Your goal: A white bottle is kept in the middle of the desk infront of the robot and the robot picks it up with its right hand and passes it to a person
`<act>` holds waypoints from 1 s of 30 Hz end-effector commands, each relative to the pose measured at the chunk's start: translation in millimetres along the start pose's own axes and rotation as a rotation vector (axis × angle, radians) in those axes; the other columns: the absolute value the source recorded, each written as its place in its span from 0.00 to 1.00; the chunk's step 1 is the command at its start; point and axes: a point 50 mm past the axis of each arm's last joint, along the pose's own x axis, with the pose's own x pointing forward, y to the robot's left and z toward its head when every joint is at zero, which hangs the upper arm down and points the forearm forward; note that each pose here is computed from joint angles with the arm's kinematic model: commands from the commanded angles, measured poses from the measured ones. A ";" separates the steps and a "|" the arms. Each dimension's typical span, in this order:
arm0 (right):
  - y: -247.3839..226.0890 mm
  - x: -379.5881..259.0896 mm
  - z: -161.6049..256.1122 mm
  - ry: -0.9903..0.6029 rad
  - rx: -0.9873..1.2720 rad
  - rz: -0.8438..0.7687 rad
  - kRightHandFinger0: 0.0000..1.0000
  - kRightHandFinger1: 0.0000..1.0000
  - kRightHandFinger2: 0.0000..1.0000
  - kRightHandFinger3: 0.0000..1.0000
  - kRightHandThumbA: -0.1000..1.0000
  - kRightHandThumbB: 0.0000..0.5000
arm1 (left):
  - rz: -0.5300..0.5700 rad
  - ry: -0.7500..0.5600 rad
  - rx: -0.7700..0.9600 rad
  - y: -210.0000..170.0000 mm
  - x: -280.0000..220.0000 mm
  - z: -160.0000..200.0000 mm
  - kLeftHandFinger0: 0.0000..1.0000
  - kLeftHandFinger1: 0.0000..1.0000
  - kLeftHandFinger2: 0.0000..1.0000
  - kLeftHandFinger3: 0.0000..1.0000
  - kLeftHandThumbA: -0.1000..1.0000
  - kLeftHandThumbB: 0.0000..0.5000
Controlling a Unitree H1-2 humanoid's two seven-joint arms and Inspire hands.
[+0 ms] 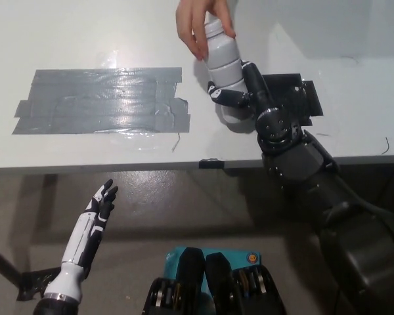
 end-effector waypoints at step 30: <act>-30.7 11.2 69.5 -0.255 0.001 0.025 1.00 1.00 1.00 1.00 0.80 1.00 | -0.033 -0.053 0.039 7.2 17.2 17.8 1.00 1.00 1.00 1.00 1.00 0.29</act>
